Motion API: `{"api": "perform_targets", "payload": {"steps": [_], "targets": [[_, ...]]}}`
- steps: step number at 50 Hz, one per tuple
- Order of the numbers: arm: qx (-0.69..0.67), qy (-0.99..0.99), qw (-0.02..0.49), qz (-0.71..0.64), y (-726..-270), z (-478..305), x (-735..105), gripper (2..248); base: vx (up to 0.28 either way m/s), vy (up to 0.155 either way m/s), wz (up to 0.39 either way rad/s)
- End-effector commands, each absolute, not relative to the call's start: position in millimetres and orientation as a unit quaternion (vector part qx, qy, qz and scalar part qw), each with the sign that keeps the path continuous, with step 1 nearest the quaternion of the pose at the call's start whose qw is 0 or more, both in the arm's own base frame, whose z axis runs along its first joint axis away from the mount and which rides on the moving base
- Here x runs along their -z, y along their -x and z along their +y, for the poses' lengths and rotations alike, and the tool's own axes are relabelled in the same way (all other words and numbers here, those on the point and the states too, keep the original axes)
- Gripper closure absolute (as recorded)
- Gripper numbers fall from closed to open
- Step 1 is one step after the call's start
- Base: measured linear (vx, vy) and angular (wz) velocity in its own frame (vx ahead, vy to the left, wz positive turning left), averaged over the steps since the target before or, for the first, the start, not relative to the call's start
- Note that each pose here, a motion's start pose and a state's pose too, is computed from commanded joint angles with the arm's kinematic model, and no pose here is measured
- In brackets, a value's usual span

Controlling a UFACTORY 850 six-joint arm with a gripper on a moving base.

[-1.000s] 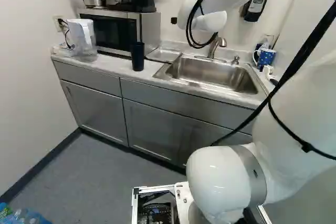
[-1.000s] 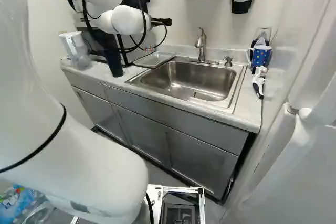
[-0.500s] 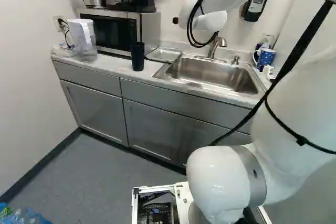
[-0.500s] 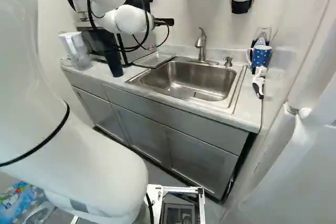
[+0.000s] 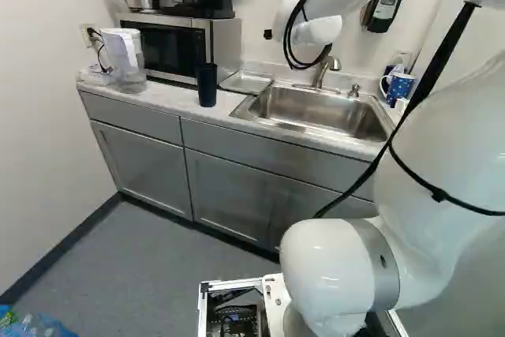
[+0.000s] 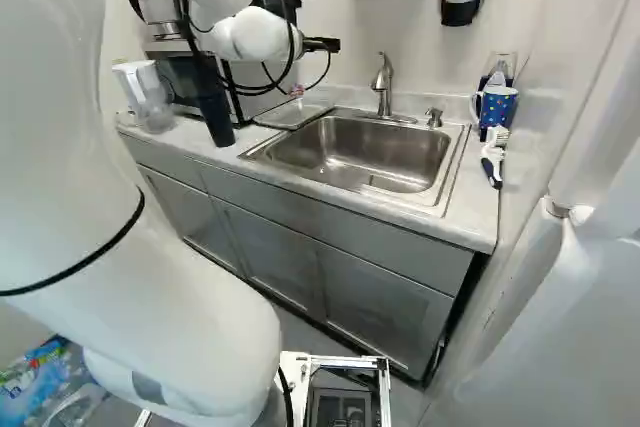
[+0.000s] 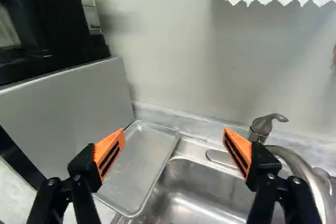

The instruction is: Rinse the cup and place it in the tray

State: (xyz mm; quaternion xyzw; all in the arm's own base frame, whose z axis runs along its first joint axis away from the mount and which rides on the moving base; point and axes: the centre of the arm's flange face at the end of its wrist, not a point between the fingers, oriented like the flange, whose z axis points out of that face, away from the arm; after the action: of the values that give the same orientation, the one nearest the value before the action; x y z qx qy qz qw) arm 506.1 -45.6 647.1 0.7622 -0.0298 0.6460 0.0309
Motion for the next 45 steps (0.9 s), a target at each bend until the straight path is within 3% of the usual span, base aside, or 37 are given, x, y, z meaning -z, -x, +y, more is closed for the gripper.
{"api": "perform_targets", "payload": {"steps": [45], "targets": [[-0.591, -0.802, 0.067, -0.048, -550, -103, -635, 3, 0.000, 0.000, 0.000]]}}
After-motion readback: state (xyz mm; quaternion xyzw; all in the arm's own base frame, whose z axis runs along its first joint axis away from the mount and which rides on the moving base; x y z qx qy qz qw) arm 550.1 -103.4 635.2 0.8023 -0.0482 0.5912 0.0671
